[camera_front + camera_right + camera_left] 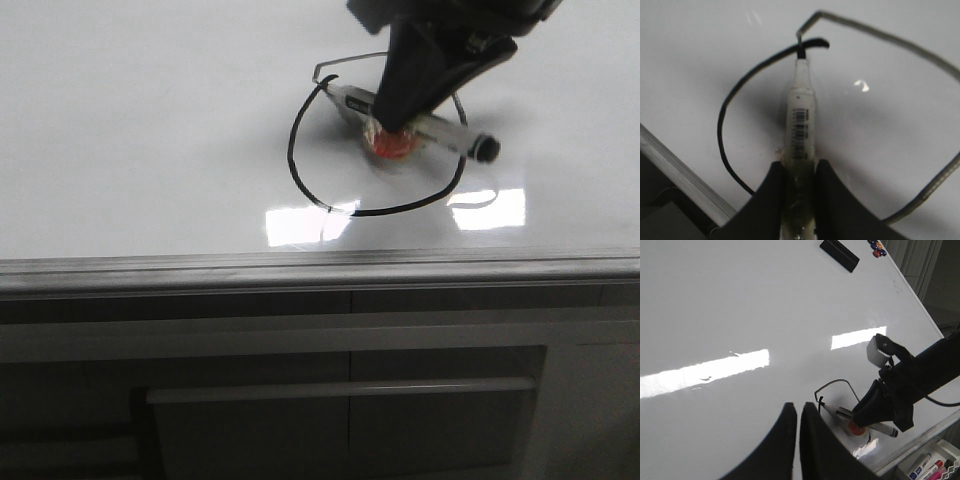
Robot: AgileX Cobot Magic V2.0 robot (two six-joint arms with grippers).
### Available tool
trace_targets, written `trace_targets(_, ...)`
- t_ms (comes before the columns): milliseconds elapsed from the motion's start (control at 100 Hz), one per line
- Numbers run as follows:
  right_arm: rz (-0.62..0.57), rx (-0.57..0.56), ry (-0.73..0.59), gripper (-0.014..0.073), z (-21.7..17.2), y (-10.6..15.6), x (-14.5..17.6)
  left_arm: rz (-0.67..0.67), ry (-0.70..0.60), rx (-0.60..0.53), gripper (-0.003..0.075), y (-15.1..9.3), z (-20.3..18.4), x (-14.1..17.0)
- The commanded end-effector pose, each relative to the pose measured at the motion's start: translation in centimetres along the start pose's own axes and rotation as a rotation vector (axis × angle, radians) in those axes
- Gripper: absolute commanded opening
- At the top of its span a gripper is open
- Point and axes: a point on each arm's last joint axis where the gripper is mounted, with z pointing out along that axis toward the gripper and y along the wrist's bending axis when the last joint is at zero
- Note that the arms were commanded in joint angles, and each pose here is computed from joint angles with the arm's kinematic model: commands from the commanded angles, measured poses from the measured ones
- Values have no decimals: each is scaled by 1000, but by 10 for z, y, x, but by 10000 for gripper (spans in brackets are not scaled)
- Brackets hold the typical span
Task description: Write number 0 on whiteboard
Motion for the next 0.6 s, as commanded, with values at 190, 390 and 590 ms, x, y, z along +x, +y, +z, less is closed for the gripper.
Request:
trace_targets(190, -28, 73, -211, -57, -47, -8, -31, 14, -52, 36, -20, -4, 0, -10)
trace_targets(390, -39, 103, -386, -57, -107, -7, -55, 15, -53, 36, -20, -4, 0, -10)
trace_targets(590, -50, 123, -522, -57, -174, 2, -47, 9, -68, 88, -20, -9, 0, -11)
